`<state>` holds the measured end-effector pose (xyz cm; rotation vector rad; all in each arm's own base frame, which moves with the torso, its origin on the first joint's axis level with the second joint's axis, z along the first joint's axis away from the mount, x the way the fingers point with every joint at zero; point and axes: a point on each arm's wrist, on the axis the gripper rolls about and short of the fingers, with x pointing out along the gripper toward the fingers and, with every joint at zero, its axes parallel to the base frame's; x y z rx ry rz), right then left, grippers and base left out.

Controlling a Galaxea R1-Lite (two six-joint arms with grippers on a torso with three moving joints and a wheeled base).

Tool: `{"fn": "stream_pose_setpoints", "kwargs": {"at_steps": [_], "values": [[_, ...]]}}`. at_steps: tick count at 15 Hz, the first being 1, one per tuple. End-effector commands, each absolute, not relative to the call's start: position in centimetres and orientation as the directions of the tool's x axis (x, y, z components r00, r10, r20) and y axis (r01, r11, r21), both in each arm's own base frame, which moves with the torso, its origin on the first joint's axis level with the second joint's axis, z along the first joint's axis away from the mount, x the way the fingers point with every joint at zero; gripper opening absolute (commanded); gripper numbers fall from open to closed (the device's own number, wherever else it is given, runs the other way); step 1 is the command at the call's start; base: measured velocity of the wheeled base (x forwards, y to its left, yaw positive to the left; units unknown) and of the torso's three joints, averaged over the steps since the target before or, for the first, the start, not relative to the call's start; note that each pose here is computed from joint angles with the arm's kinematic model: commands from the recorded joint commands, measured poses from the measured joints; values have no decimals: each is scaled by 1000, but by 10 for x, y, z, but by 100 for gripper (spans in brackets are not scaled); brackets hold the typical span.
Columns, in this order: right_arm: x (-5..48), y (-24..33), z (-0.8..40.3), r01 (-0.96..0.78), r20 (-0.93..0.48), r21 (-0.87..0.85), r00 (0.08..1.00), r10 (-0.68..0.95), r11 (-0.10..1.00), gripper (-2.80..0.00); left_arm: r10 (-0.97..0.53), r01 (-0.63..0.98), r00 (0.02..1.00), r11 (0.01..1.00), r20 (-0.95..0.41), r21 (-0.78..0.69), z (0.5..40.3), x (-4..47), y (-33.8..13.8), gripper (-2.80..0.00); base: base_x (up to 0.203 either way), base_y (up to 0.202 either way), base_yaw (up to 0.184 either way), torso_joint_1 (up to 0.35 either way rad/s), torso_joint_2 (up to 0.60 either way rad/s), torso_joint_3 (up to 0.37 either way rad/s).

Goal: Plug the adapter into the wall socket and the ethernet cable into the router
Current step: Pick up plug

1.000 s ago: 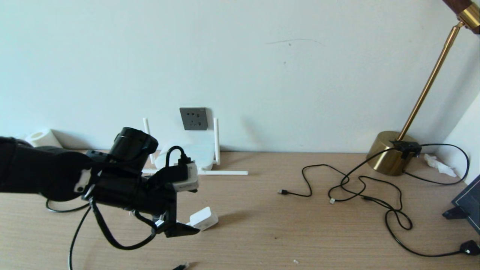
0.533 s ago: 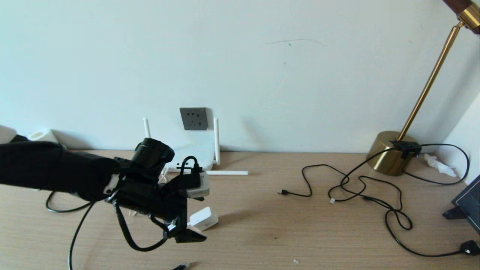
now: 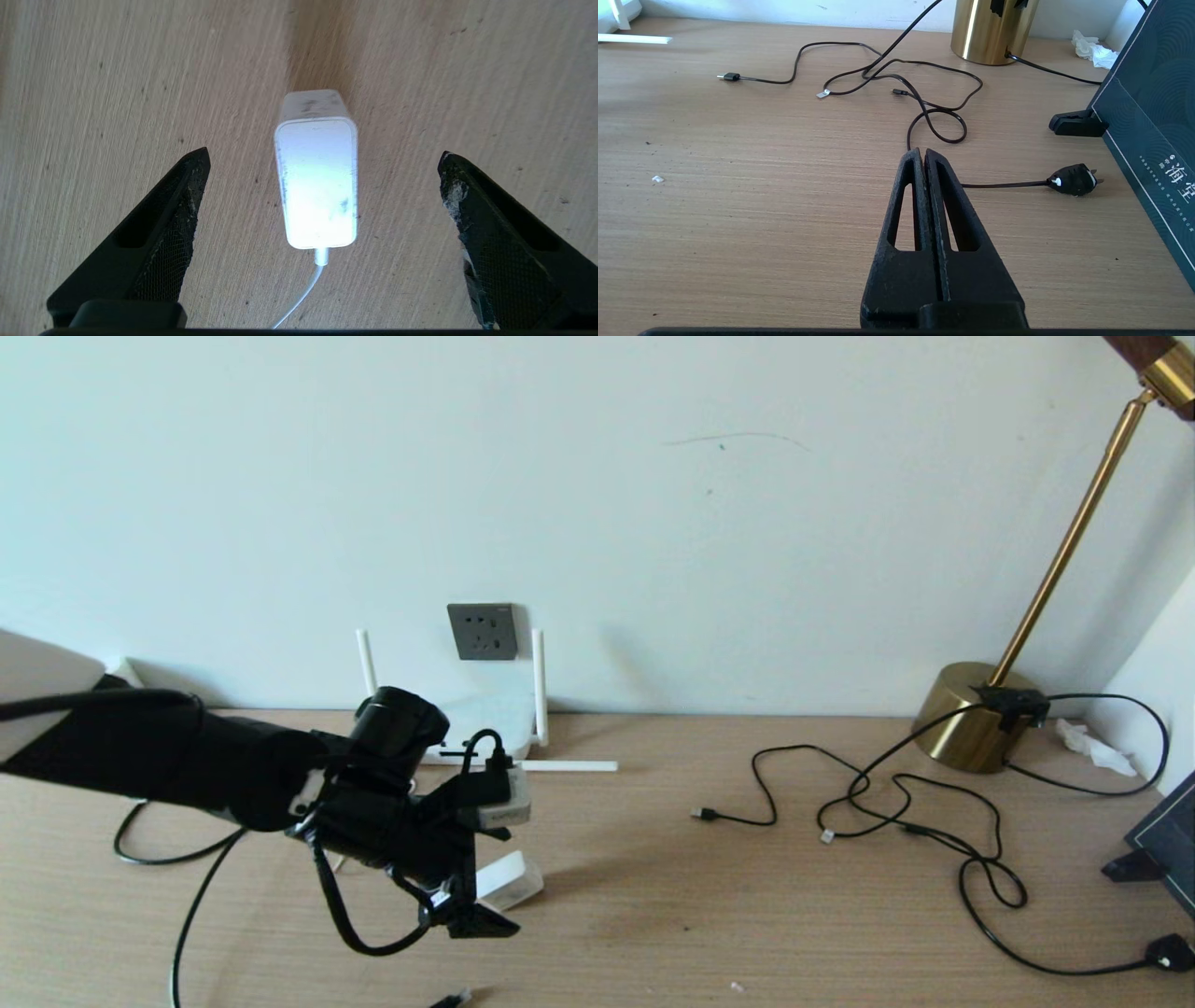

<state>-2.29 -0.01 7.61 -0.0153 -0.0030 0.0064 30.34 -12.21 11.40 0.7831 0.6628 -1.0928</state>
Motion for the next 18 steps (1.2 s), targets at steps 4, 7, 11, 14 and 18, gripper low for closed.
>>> {"fn": "stream_pose_setpoints", "kwargs": {"at_steps": [4,7,11,14,18], "values": [[-23,0,76,-8,2,-15,1000,8,1000,-280,-500,938,335,251,-799,237,114,307,-128,0,0,0,0,0,0,0],[-23,0,76,-8,0,-14,1000,8,1000,-280,-501,941,331,243,-800,237,112,310,-132,0,0,0,0,0,0,0],[-23,0,76,-8,0,-15,1000,8,1000,-280,-489,939,332,249,-807,236,109,313,-137,0,0,0,0,0,0,0],[-23,0,76,-8,0,-15,1000,8,1000,-280,-488,940,331,249,-807,235,109,312,-136,0,0,0,0,0,0,0],[-23,0,76,-7,2,-15,1000,7,1000,-280,-485,940,330,252,-810,232,108,312,-135,-280,0,0,0,0,0,0]]}}
